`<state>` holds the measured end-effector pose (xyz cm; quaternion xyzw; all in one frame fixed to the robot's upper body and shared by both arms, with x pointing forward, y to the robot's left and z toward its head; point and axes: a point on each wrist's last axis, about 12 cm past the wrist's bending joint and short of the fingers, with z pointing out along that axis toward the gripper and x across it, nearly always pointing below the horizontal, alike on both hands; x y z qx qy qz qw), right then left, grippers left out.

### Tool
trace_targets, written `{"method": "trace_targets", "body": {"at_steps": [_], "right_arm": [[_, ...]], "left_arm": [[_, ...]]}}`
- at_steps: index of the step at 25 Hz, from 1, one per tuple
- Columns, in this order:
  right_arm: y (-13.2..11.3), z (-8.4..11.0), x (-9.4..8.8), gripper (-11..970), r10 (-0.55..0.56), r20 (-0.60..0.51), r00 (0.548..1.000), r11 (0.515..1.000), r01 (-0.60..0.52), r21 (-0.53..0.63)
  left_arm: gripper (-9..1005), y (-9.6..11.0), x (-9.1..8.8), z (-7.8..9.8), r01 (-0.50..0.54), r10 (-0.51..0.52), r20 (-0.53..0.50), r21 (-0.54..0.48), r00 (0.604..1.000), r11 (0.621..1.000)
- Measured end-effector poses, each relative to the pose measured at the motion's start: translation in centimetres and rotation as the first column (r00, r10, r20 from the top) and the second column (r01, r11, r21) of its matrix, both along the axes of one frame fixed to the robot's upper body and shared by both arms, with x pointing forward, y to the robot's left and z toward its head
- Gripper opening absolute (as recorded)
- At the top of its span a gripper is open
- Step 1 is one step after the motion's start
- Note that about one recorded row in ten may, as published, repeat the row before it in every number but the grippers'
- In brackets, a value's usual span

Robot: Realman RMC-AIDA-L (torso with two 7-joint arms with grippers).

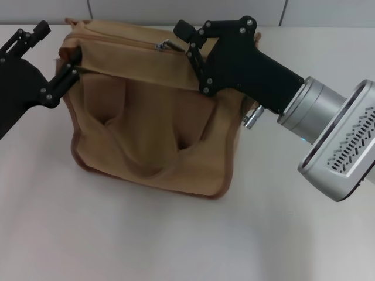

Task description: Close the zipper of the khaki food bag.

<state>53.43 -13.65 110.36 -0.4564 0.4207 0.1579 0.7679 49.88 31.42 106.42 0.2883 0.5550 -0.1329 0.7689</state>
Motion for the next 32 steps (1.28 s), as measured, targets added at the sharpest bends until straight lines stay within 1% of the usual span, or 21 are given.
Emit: {"method": "trace_targets", "body": {"at_steps": [4, 5, 6, 10, 19, 21, 23, 25, 27, 28, 29, 30, 32], "right_arm": [[-0.4, -0.1, 0.0, 1, -0.020, -0.006, 1.000, 1.000, 0.020, 0.008], [-1.0, 0.0, 0.1, 1, -0.043, -0.003, 0.999, 0.999, 0.043, 0.028], [-1.0, 0.0, 0.1, 1, -0.043, -0.003, 0.999, 0.999, 0.043, 0.028], [-2.3, 0.3, -0.2, 1, -0.059, 0.001, 0.998, 0.994, 0.058, 0.087], [-2.8, 0.0, -0.1, 0, -0.066, -0.028, 0.997, 0.993, 0.068, 0.098], [-3.3, 0.1, -0.2, 0, -0.076, -0.039, 0.996, 0.989, 0.080, 0.123], [-4.2, 0.4, -0.5, 0, -0.071, -0.069, 0.995, 0.978, 0.084, 0.193], [-5.2, 1.2, -0.5, 1, -0.030, -0.125, 0.992, 0.955, 0.065, 0.291], [-6.6, 2.1, -0.2, 1, 0.044, -0.197, 0.979, 0.927, 0.033, 0.373], [-7.8, 2.7, 0.2, 1, 0.109, -0.270, 0.957, 0.908, 0.014, 0.418], [-7.8, 2.7, 0.2, 2, 0.109, -0.270, 0.957, 0.908, 0.014, 0.418], [-8.5, 2.9, 0.5, 2, 0.135, -0.308, 0.942, 0.900, 0.013, 0.436], [-9.8, 3.2, 1.1, 59, 0.150, -0.361, 0.920, 0.889, 0.035, 0.457]], "left_arm": [[652, 0.3, -0.3, 0.0, -0.017, 0.018, 0.005, -0.008, 1.000, 1.000], [652, 0.4, -0.4, 0.0, -0.021, 0.021, 0.010, -0.013, 1.000, 1.000], [652, 0.4, -0.4, 0.1, -0.022, 0.022, 0.015, -0.016, 1.000, 1.000], [652, 0.5, -0.5, 0.1, -0.020, 0.020, 0.021, -0.019, 1.000, 1.000], [634, -0.6, 0.1, 0.1, 0.023, -0.023, 0.012, -0.015, 1.000, 1.000], [630, -0.8, 0.1, 0.0, 0.037, -0.037, 0.007, -0.009, 0.999, 0.999], [626, -0.9, 0.0, 0.0, 0.051, -0.051, 0.002, -0.002, 0.999, 0.999], [621, -1.0, 0.0, 0.0, 0.052, -0.052, 0.002, -0.002, 0.999, 0.999], [617, -1.0, 0.0, 0.0, 0.052, -0.052, 0.004, -0.005, 0.999, 0.999], [615, -1.0, 0.0, 0.0, 0.052, -0.052, 0.008, -0.008, 0.999, 0.999], [612, -1.0, 0.0, 0.0, 0.052, -0.052, 0.008, -0.008, 0.999, 0.999], [610, -1.1, 0.0, 0.0, 0.053, -0.053, 0.009, -0.011, 0.999, 0.999], [606, -1.2, 0.0, 0.0, 0.055, -0.055, 0.009, -0.018, 0.998, 0.998]]}}
